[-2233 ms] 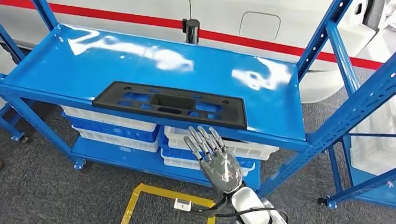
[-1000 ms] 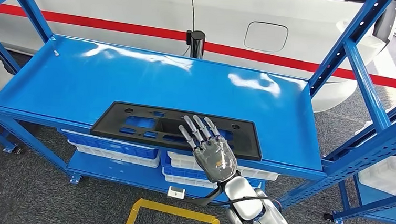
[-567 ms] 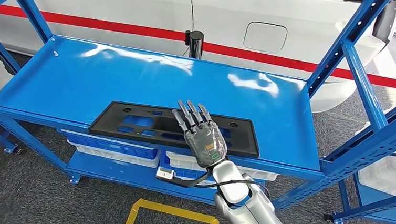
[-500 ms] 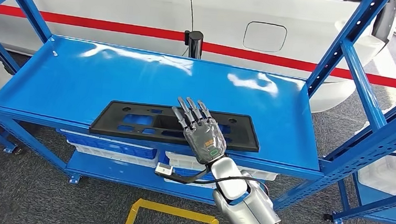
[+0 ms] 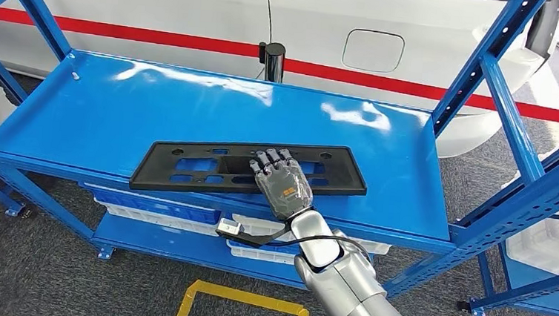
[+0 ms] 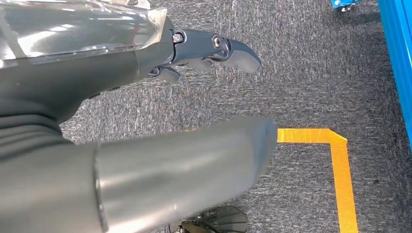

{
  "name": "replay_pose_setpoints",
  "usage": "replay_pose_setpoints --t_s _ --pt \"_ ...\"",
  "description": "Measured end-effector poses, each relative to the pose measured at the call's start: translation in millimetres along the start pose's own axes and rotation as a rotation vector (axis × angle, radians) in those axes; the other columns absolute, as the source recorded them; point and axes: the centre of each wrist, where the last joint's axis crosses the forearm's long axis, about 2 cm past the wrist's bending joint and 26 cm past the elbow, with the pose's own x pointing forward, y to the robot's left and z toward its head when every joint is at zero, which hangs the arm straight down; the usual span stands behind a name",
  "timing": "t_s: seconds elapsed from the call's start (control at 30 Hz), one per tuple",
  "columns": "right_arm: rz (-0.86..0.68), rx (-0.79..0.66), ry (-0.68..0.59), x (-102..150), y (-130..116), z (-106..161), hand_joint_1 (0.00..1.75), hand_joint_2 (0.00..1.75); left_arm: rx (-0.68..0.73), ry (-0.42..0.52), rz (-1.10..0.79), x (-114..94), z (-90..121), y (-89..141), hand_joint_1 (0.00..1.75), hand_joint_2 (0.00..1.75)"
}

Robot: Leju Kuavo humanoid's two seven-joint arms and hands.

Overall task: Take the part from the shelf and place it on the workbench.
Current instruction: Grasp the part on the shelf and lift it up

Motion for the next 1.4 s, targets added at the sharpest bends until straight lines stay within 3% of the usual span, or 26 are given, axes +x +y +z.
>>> replay_pose_setpoints --t_s 0.3,0.43,1.13,1.4 --pt "0.001 0.016 0.000 1 3 0 1.75 1.75 0.001 0.000 -0.001 0 0 0 0.00 0.00" --pt "0.002 0.017 -0.001 1 3 0 1.75 1.75 0.004 0.000 -0.002 0 0 0 0.00 1.75" --pt "0.002 -0.003 0.004 0 3 -1 1.75 1.75 0.076 -0.032 0.079 1 -2 3 0.00 1.75" --pt "0.000 -0.087 -0.010 -2 -12 -8 1.75 1.75 0.085 -0.034 0.068 3 -4 3 0.00 1.75"
